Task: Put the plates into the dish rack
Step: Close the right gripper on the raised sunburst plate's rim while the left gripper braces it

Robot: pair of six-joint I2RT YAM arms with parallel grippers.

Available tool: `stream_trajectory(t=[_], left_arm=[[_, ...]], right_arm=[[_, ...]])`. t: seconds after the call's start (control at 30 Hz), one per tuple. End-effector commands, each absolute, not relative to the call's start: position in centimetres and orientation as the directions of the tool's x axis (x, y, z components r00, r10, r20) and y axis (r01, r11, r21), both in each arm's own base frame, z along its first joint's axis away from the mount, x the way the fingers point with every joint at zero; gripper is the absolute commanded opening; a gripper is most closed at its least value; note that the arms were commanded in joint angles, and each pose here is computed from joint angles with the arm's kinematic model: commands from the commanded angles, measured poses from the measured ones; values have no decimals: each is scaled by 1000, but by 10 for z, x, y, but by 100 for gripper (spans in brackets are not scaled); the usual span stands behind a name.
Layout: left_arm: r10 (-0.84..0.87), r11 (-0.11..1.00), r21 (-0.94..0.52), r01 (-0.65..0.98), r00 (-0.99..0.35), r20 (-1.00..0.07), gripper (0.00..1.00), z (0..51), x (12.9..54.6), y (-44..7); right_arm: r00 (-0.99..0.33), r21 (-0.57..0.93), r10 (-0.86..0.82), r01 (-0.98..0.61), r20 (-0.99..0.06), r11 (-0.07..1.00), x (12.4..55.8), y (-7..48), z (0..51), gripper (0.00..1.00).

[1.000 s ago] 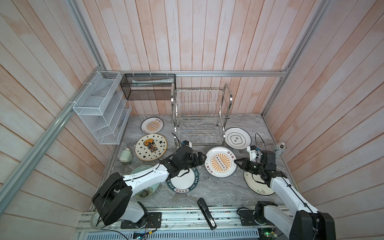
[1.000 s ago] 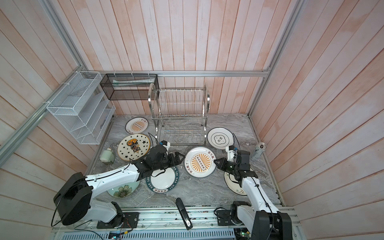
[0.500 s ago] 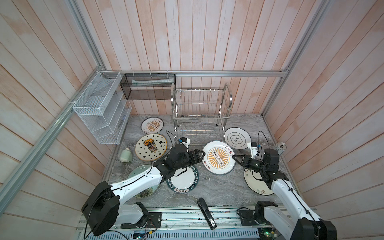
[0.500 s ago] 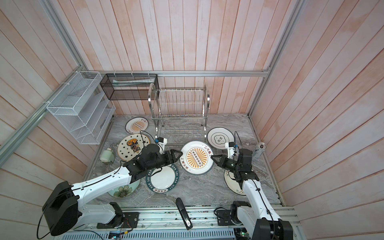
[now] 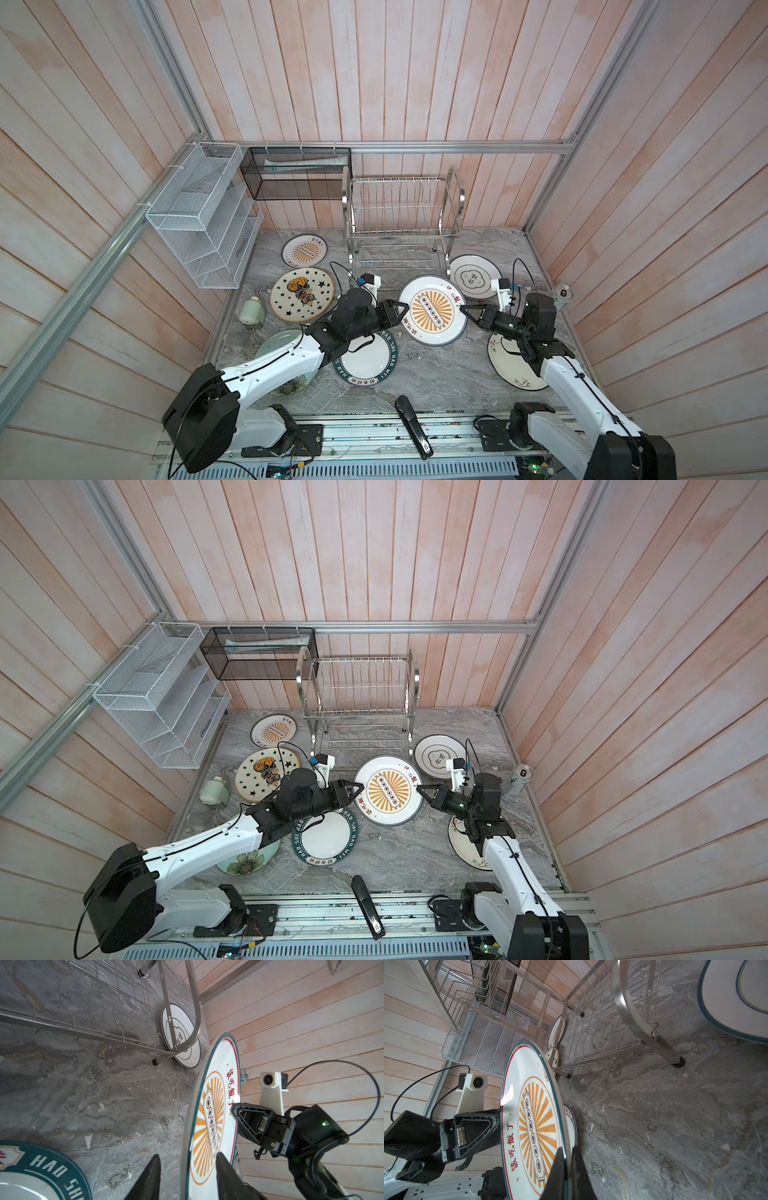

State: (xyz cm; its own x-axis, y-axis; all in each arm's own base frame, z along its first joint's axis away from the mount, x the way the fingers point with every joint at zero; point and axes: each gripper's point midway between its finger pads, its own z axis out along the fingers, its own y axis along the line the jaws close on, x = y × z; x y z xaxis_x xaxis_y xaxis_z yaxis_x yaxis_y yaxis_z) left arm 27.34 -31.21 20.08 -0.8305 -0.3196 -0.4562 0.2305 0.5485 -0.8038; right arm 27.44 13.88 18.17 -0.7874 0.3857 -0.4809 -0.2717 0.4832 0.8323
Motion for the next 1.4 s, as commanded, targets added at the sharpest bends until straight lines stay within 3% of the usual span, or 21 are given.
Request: stream_trajectory(t=[0.0, 0.23, 0.47, 0.6, 0.83, 1.0, 1.37], left_arm=[[-307, 543, -802, 249, -831, -465, 35, 198, 271, -312], [-307, 549, -800, 243, -831, -463, 17, 195, 272, -311], [-307, 552, -798, 241, -831, -463, 9, 194, 274, -312], [-310, 558, -795, 239, -828, -467, 0, 192, 276, -312], [-335, 545, -805, 234, -819, -465, 0, 194, 284, -310], [-367, 530, -818, 225, -809, -460, 0, 195, 286, -306], [-424, 514, -831, 215, -778, -464, 0, 199, 286, -294]], right_arm=[[-751, 812, 381, -344, -539, 472, 283, 143, 205, 0], [-751, 810, 377, -347, -542, 473, 284, 146, 205, 0], [-753, 809, 373, -348, -542, 473, 283, 148, 206, 0], [-754, 809, 369, -353, -544, 470, 283, 150, 208, 0], [-760, 811, 366, -346, -537, 472, 283, 153, 209, 1], [-763, 812, 360, -352, -537, 466, 281, 158, 210, 21], [-805, 827, 325, -325, -497, 459, 266, 173, 190, 29]])
